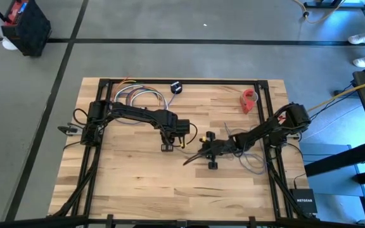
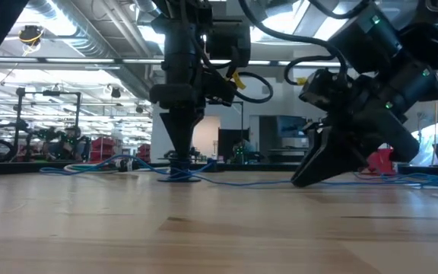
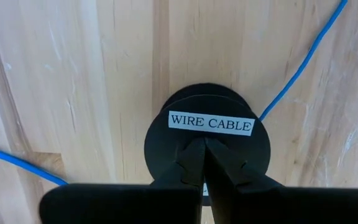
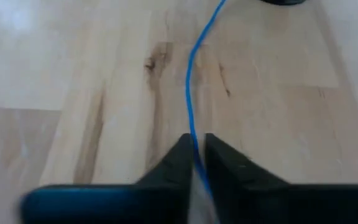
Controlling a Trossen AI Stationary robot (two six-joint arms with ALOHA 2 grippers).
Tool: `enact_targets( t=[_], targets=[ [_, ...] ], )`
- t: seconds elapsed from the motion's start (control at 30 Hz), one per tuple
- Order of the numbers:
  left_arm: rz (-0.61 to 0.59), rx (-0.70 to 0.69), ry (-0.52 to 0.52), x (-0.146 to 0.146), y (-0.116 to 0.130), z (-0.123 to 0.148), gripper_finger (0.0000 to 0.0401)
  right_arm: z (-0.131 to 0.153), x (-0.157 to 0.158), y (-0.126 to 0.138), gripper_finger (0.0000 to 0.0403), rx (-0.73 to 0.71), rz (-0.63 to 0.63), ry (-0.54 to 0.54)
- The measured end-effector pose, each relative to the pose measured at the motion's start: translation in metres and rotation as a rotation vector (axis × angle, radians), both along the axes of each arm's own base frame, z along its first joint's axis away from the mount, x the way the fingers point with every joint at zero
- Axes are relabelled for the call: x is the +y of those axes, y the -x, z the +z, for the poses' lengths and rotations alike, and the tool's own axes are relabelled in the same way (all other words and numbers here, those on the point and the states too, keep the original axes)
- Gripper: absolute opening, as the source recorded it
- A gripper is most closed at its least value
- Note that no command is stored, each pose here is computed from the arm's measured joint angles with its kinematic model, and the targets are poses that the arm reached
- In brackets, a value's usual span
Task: Coil cords
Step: Put the spool with the coiled wire on the table
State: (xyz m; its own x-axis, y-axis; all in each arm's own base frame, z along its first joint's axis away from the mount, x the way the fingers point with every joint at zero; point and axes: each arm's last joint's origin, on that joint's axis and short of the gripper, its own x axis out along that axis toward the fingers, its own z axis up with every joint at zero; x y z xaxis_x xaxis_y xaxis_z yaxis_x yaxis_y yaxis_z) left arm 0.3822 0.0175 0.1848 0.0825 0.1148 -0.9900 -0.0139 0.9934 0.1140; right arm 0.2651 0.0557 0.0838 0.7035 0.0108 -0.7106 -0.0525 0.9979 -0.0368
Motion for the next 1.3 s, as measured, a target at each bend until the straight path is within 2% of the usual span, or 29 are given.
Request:
enact_targets(
  t=[0.03,0.1,0.23,0.37,0.5,0.83,1.07,1.2,1.3],
  targets=[
    [0.002,-0.007,0.0,0.0,-0.001,0.0,0.0004,0.0,0.001,0.0,0.003,0.004,0.018,-0.018],
    [0.005,-0.029,-0.001,0.001,-0.003,0.0,0.0004,0.0,0.002,0.001,0.0011,0.015,0.051,-0.049],
    [0.006,-0.034,-0.001,0.001,-0.003,0.0,0.0004,0.002,0.01,0.007,0.002,0.057,0.032,-0.069],
    [0.015,-0.033,-0.001,0.002,-0.003,0.0,0.0004,0.008,0.025,0.018,0.0006,0.115,0.041,-0.095],
    [0.04,-0.038,-0.002,0.005,-0.003,0.001,0.0004,0.015,0.042,0.034,0.001,0.175,0.041,-0.131],
    [0.07,-0.032,-0.003,0.009,-0.002,0.001,0.0004,0.024,0.066,0.074,0.0003,0.292,-0.051,-0.069],
    [0.116,-0.031,-0.034,0.01,-0.001,0.002,0.0004,0.029,0.073,0.092,0.0002,0.338,-0.114,-0.073],
    [0.124,-0.035,-0.037,0.01,-0.001,0.003,0.0004,0.035,0.074,0.099,0.0002,0.348,-0.136,-0.107],
    [0.133,-0.013,-0.054,0.011,0.0,0.004,0.0004,0.041,0.074,0.103,0.0002,0.375,-0.145,-0.18]
  ],
)
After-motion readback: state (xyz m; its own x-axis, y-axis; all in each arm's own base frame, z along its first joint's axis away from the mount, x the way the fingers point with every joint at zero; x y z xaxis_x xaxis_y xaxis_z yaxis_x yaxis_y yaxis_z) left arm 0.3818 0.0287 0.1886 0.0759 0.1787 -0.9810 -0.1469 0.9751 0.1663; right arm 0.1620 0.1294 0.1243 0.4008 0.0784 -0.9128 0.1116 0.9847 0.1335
